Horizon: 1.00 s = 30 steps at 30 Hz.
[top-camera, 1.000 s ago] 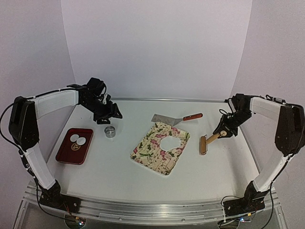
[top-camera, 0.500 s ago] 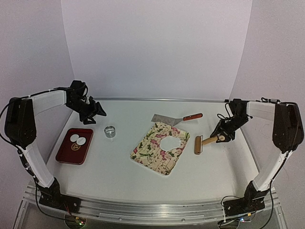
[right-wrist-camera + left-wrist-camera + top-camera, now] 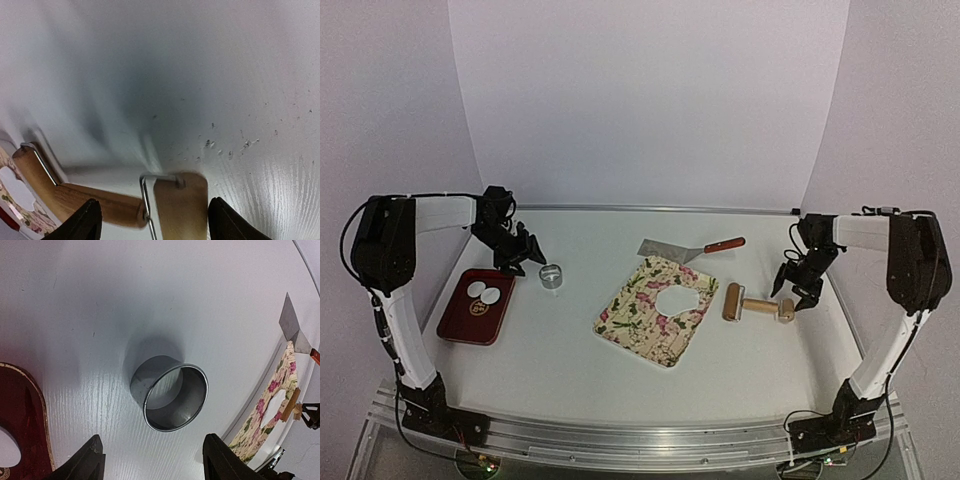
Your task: Roll out the dumpling wrappers from the dough
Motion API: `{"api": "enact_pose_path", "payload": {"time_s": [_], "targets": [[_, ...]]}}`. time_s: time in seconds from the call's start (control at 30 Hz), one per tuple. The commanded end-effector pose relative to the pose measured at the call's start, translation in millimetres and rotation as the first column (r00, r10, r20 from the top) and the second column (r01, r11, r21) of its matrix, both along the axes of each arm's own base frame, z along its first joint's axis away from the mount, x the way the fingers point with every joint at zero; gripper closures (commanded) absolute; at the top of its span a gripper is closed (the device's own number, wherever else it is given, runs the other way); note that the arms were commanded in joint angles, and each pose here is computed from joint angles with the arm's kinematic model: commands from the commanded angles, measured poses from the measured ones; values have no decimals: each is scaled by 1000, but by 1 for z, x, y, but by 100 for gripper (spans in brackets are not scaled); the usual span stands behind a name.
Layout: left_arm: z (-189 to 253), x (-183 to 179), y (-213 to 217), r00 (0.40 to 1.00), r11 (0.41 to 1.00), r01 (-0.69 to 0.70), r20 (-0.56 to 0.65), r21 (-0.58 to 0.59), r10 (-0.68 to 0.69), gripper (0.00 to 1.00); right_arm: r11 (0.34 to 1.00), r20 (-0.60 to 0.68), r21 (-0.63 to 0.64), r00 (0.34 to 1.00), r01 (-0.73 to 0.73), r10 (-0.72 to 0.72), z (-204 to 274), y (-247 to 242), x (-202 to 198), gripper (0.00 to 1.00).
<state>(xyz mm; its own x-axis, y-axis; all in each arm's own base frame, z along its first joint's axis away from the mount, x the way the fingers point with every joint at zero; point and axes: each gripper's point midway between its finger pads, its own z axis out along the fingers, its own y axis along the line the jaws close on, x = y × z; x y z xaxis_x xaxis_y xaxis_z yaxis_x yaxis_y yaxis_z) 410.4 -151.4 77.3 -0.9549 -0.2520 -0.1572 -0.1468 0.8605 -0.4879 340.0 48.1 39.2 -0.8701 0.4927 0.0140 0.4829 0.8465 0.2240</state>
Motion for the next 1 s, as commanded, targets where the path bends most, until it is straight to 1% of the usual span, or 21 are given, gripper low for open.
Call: {"api": "enact_pose_path", "payload": {"time_s": [0.0,0.1,0.27,0.47,0.6,0.7,0.8,0.97], "targets": [[13,14,-10,998,999,42,58,-32,-40,34,987,-75,-154,996,44,-56,-13,-28,-16,22],[13,16,-13,997,998,55,65,-42,-52,34,982,-61,-182,996,56,-68,-9,-33,-14,17],[7,12,-21,995,995,84,51,-48,-82,36,977,-21,-207,998,48,-53,5,-37,-6,15],[-12,7,-25,995,995,97,16,-9,-96,48,977,47,-210,999,30,-21,30,-37,15,16],[-19,16,-24,996,996,84,19,29,-84,63,983,87,-184,996,30,-14,43,-32,26,17],[-23,23,-21,997,995,68,21,72,-69,66,986,106,-165,994,27,-10,49,-28,31,18],[-26,27,-17,998,993,53,23,107,-56,74,988,116,-151,993,25,-7,52,-26,32,19],[-35,28,-12,999,988,44,13,147,-46,80,989,119,-148,993,14,3,54,-23,30,20]]}}
